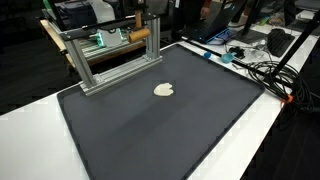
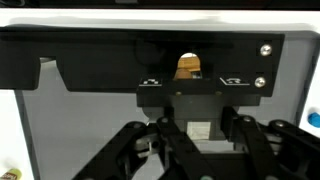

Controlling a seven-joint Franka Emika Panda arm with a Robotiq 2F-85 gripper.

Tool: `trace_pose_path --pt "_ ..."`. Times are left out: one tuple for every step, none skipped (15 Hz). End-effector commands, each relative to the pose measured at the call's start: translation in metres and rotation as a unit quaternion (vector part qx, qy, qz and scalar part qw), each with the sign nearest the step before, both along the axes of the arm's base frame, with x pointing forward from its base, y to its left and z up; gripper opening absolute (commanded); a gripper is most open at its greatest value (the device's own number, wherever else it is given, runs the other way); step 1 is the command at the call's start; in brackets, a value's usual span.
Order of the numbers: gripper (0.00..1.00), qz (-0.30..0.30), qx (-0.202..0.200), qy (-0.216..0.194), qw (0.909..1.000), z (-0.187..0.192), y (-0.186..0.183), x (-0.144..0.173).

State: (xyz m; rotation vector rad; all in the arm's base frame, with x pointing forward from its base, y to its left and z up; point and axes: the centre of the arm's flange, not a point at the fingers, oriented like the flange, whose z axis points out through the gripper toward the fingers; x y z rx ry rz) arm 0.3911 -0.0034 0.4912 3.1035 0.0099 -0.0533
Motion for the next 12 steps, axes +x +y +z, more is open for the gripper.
trace_pose_path --pt "0.22 0.021 0.022 -0.004 0.9995 0.004 0.014 -0.034" --pt "0.22 0.024 0.022 -0.002 0.9995 -0.001 0.018 -0.036" --pt "0.22 0.025 0.018 0.0 0.9995 -0.004 0.019 -0.038" --pt "0.22 0.026 0.019 0.006 0.9995 -0.008 0.02 -0.038" --pt "0.22 0.026 0.019 0.012 0.9994 -0.012 0.02 -0.039" --pt "0.51 0.023 0.017 0.02 0.9994 -0.018 0.021 -0.038" --pt "0.63 0.017 0.015 0.024 0.9995 -0.024 0.022 -0.037" --pt "0.26 0.013 0.014 0.028 0.9994 -0.029 0.024 -0.036" --pt "0.25 0.007 0.009 0.028 0.9995 -0.033 0.026 -0.035" --pt "0.22 0.0 0.003 0.028 0.9996 -0.036 0.027 -0.034" --pt "0.22 -0.004 0.002 0.03 0.9995 -0.038 0.028 -0.033" --pt "0.22 -0.011 -0.003 0.03 0.9995 -0.04 0.029 -0.032"
